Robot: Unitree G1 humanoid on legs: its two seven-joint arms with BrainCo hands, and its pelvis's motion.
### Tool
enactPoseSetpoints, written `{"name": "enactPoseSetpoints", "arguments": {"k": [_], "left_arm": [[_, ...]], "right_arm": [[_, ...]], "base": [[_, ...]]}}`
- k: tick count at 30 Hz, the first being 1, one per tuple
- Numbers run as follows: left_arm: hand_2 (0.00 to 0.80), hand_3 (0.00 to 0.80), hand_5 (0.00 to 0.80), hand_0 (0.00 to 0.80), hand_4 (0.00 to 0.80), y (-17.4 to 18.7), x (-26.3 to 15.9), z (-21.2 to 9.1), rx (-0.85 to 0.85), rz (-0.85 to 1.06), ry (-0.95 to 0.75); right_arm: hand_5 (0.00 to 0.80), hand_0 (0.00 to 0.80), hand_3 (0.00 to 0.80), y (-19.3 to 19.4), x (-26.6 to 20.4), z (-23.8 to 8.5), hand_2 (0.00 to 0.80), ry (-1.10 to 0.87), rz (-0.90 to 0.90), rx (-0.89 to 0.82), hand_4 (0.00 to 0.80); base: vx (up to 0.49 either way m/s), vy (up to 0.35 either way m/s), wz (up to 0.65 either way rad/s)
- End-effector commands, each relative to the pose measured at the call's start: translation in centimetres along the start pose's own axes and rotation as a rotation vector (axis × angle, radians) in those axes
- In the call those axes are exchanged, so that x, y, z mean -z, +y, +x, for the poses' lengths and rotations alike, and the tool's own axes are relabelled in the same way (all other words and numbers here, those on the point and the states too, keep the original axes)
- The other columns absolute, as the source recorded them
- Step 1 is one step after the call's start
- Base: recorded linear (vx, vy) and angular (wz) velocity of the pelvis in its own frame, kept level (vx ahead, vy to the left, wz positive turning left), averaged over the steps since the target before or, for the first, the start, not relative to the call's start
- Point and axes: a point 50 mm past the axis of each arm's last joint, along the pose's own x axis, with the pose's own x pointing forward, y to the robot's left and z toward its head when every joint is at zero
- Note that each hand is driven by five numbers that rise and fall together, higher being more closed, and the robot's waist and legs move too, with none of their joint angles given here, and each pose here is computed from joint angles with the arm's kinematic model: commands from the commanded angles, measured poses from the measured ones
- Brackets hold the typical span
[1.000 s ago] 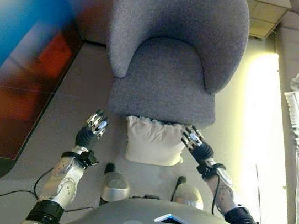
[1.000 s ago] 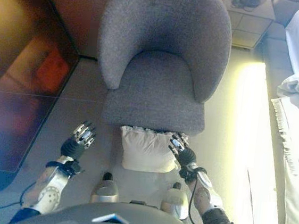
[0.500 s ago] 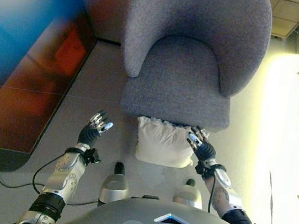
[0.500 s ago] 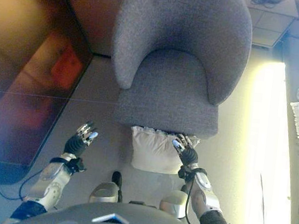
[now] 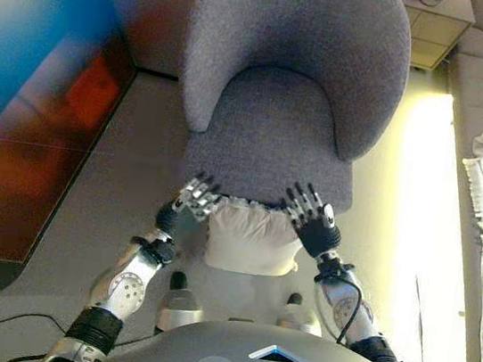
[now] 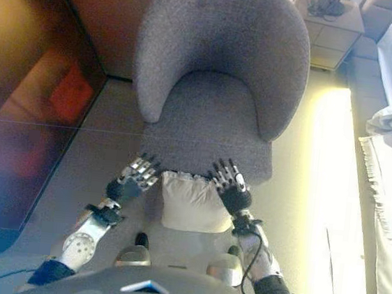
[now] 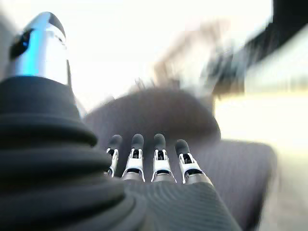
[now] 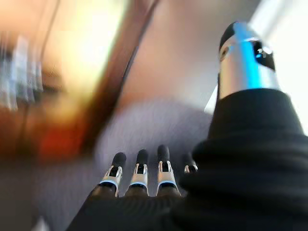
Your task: Pick up the cushion and take it to the sofa
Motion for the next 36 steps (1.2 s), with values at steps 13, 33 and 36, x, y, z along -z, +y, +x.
{"name": "enactPoseSetpoints", "arguments": {"k": [13,33,36], "left_arm": [[0.000,0.000,0.000,0.000,0.000,-0.3,-1.7,-0.3,0.059,-0.014,-0.093],[0.000,0.000,0.000,0.000,0.000,2.8,-7.6,-0.4,-0.583,0.794,-0.092],[0.000,0.000,0.000,0.000,0.000,2.4,-8.8,1.1,-0.590,0.858,-0.122]], "right_arm": [[0.000,0.000,0.000,1.1,-1.1,0.4,0.000,-0.015,-0.080,-0.036,0.000],[0.000,0.000,0.000,-1.2,-7.0,1.0,0.000,-0.117,-0.760,0.401,0.000],[0.000,0.000,0.000,-1.2,-8.0,2.3,0.000,-0.124,-0.799,0.410,0.000]], "base": [[0.016,-0.004,-0.04],[-0.035,0.038,0.00],[-0.197,-0.015,-0.01]]}}
